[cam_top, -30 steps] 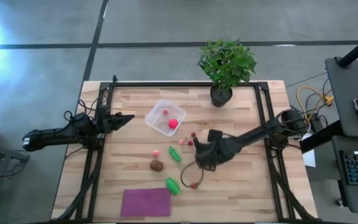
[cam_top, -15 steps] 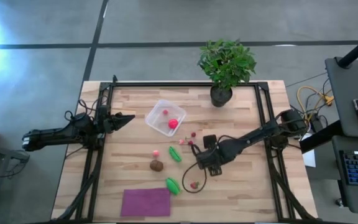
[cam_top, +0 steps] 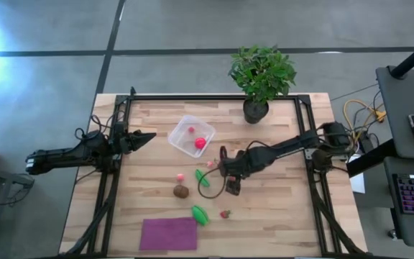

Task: Pick and placing Produce into tupperware
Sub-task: Put the top strawberry into the transparent bin

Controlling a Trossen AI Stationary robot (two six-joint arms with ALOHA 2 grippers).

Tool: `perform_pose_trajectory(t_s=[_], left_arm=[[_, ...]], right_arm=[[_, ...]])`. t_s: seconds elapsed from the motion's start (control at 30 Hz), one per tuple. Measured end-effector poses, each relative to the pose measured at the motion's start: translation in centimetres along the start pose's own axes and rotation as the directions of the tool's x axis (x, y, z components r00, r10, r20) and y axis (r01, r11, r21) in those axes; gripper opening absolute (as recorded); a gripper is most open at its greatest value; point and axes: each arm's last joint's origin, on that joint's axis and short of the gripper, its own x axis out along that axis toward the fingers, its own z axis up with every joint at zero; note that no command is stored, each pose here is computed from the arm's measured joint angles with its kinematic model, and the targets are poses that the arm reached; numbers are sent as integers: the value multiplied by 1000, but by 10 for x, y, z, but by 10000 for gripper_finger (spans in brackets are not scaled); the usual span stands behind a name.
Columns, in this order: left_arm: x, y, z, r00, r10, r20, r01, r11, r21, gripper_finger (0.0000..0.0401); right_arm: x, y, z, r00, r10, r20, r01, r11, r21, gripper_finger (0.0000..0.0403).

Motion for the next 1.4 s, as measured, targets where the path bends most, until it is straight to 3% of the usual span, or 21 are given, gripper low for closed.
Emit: perform_pose_trajectory(t_s=[0.2,0.33,0.47,0.53,0.6,0.7,0.97,1.17,1.4], left_arm=[[0,0,0,1000,-1,0,1,1000,-1,201],[0,0,0,1000,1,-1,-1,1000,-1,201],[0,0,0,1000,1,-1,-1,1000,-1,201],[0,0,0,1000,2,-1,-2,1000,-1,201],[0,0,0,1000,2,-1,-2,1000,-1,201],[0,0,0,1000,1,-1,-1,1000,-1,201],[0,0,0,1000,0,0,0,1000,-1,201],[0,0,0,1000,-1,0,1,1000,-1,201],[0,0,0,1000,-2,-2,2,1000,-1,201]], right_arm=[[2,-7,3,998,48,-37,-46,998,41,327],[4,-13,6,998,51,-42,-40,972,234,327],[9,-24,9,996,57,-74,-4,822,570,327],[9,-25,10,995,62,-74,3,745,667,327],[9,-24,9,995,67,-76,7,700,714,327],[9,-21,8,994,74,-79,12,649,761,327],[9,-18,8,998,44,-53,19,567,823,327],[15,-17,5,993,66,-94,42,560,827,321],[14,-13,11,998,33,-54,25,565,825,250]])
